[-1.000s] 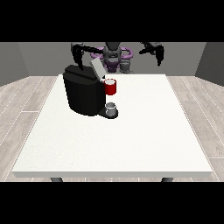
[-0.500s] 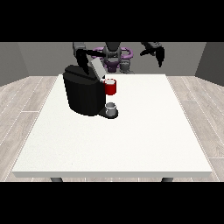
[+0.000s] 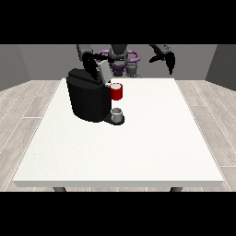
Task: Insert the coffee pod into the coffee machine and close the lid
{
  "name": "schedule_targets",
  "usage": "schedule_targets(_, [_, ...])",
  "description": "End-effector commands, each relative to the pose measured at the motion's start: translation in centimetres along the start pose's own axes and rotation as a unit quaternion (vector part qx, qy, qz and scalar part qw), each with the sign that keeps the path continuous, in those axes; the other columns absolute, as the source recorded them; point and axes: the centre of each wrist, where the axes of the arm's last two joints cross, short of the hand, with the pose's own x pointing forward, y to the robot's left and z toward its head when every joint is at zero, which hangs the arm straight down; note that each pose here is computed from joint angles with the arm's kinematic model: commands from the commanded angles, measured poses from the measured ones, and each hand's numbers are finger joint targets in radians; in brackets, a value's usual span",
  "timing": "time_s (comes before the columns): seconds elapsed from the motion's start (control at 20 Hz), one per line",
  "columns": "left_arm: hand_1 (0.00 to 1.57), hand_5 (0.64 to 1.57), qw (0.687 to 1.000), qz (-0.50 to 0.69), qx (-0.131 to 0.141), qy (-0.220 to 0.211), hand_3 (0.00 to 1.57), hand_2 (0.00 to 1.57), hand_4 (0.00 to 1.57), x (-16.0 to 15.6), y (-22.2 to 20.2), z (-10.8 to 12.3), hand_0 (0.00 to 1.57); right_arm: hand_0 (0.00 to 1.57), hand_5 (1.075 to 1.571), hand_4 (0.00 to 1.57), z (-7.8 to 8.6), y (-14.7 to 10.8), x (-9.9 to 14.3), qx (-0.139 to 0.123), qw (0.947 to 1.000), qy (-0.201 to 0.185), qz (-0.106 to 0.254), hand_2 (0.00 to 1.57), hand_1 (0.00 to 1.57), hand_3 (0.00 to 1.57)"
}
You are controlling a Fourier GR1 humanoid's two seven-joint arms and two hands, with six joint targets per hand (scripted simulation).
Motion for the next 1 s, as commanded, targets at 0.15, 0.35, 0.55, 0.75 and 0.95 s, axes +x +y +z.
schedule_targets(0.15, [0.00,1.571,1.000,-0.007,-0.023,0.002,0.00,0.00,0.41,-0.4,-0.2,1.1,0.00,0.00,1.571,0.12,-0.9,2.0,1.4,0.024,0.9984,-0.019,0.048,0.00,0.00,0.00])
schedule_targets(0.35, [0.00,1.571,0.999,-0.014,-0.018,-0.032,0.00,0.00,0.32,2.5,0.1,-1.5,0.00,0.00,1.571,0.00,-2.4,2.1,4.9,0.012,0.9969,-0.059,0.051,0.00,0.00,0.00])
schedule_targets(0.55, [0.00,1.571,1.000,-0.003,-0.027,-0.007,0.00,0.00,0.34,1.9,-0.7,-1.4,0.00,0.00,1.571,0.00,-1.9,6.0,4.4,0.032,0.9961,-0.058,0.058,0.00,0.00,0.00])
schedule_targets(0.75, [0.00,1.571,0.999,0.005,-0.034,-0.018,0.00,0.00,0.40,1.4,-1.2,-1.0,0.00,0.00,1.571,0.10,-2.6,3.3,8.2,0.033,0.9911,-0.076,0.104,0.00,0.00,0.00])
schedule_targets(0.95, [0.00,1.571,0.998,-0.006,-0.055,-0.040,0.00,0.00,0.44,3.2,-0.6,-2.5,0.00,0.00,1.571,0.22,-2.6,4.2,10.7,0.005,0.9886,-0.094,0.118,0.00,0.00,0.00])
